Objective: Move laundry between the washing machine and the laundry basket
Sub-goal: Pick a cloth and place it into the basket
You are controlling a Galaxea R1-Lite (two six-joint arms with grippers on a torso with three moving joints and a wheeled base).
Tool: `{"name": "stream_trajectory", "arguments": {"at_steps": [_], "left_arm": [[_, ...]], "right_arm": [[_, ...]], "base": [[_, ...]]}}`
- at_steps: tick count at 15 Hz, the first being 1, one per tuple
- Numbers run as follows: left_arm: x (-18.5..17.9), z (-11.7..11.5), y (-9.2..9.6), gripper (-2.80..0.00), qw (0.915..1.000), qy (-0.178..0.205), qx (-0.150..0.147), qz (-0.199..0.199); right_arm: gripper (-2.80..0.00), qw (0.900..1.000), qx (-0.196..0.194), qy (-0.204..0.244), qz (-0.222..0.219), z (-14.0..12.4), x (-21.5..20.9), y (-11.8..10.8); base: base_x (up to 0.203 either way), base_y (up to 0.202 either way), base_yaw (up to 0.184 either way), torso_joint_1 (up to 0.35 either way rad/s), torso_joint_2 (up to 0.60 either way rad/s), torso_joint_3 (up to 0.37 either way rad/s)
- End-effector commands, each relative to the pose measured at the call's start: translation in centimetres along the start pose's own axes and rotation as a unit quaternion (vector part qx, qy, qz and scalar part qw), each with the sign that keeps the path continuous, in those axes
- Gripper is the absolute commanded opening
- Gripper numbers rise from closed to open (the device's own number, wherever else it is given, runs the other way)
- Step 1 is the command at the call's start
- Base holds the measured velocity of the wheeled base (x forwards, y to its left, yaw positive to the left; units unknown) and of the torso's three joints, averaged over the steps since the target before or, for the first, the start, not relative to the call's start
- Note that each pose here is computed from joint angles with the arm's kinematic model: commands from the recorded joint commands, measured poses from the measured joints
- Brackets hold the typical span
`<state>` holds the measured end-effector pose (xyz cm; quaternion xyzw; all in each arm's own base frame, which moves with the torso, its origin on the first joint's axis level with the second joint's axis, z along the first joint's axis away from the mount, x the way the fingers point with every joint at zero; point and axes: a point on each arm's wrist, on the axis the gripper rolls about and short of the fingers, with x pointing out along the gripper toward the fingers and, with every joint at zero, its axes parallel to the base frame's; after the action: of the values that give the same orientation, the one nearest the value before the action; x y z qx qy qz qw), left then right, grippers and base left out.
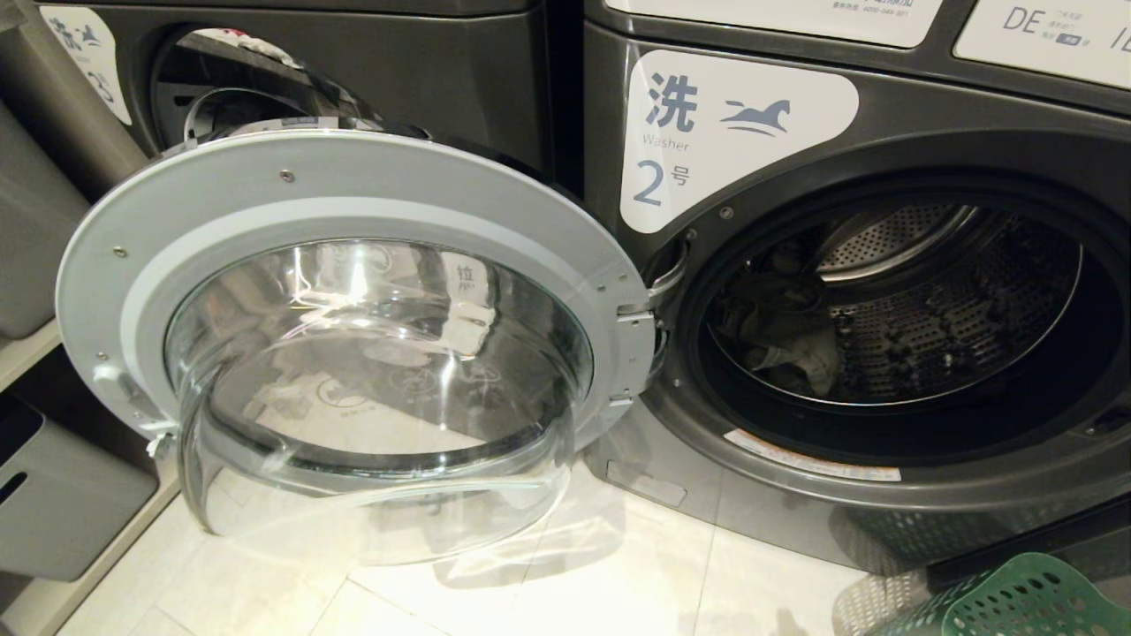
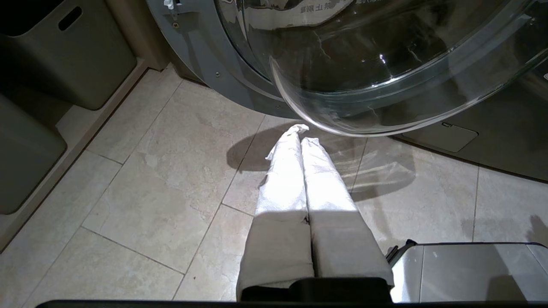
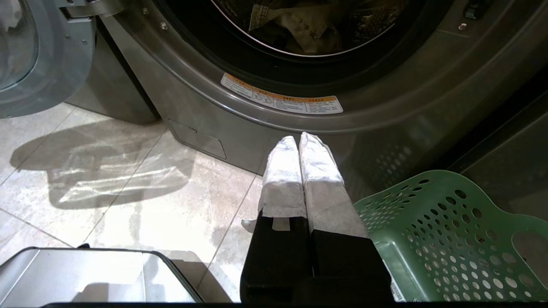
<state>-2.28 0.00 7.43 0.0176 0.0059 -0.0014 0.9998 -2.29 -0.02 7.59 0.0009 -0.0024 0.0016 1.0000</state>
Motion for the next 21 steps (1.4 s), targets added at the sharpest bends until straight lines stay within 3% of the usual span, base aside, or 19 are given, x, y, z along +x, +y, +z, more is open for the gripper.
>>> {"name": "stream_trajectory", "arguments": {"at_steps": [1,5,8,11,13,16,18,21], "left_arm": [[0.0,0.0,0.0,-2.80,1.0000,0.000,0.000,0.001],[0.0,0.0,0.0,-2.80,1.0000,0.001,-0.006,0.000],[0.0,0.0,0.0,-2.80,1.0000,0.000,-0.007,0.001],[0.0,0.0,0.0,-2.80,1.0000,0.001,-0.007,0.000],[0.0,0.0,0.0,-2.80,1.0000,0.001,-0.007,0.000],[0.0,0.0,0.0,-2.80,1.0000,0.000,-0.007,0.001],[0.0,0.0,0.0,-2.80,1.0000,0.000,-0.007,0.001],[0.0,0.0,0.0,-2.80,1.0000,0.000,-0.007,0.001]], "right_arm": [[-2.80,1.000,-0.006,0.000,0.002,0.0,0.0,0.0],[-2.80,0.997,-0.079,0.016,0.010,0.5,-0.4,0.0],[-2.80,0.995,-0.089,-0.022,0.039,5.8,-1.8,0.2],[-2.80,0.993,-0.080,0.062,0.067,10.0,1.2,0.3],[-2.80,0.981,-0.073,0.155,0.093,10.2,4.5,0.4],[-2.80,0.945,-0.062,0.297,0.125,8.7,10.6,0.6],[-2.80,0.928,-0.059,0.340,0.140,7.3,14.8,0.8],[-2.80,0.918,-0.057,0.363,0.151,4.5,20.6,1.3]], "base": [[0.000,0.000,0.000,0.000,0.00,0.000],[0.000,0.000,0.000,0.000,0.00,0.000],[0.000,0.000,0.000,0.000,0.00,0.000],[0.000,0.000,0.000,0.000,0.00,0.000],[0.000,0.000,0.000,0.000,0.00,0.000],[0.000,0.000,0.000,0.000,0.00,0.000],[0.000,0.000,0.000,0.000,0.00,0.000],[0.000,0.000,0.000,0.000,0.00,0.000]]}}
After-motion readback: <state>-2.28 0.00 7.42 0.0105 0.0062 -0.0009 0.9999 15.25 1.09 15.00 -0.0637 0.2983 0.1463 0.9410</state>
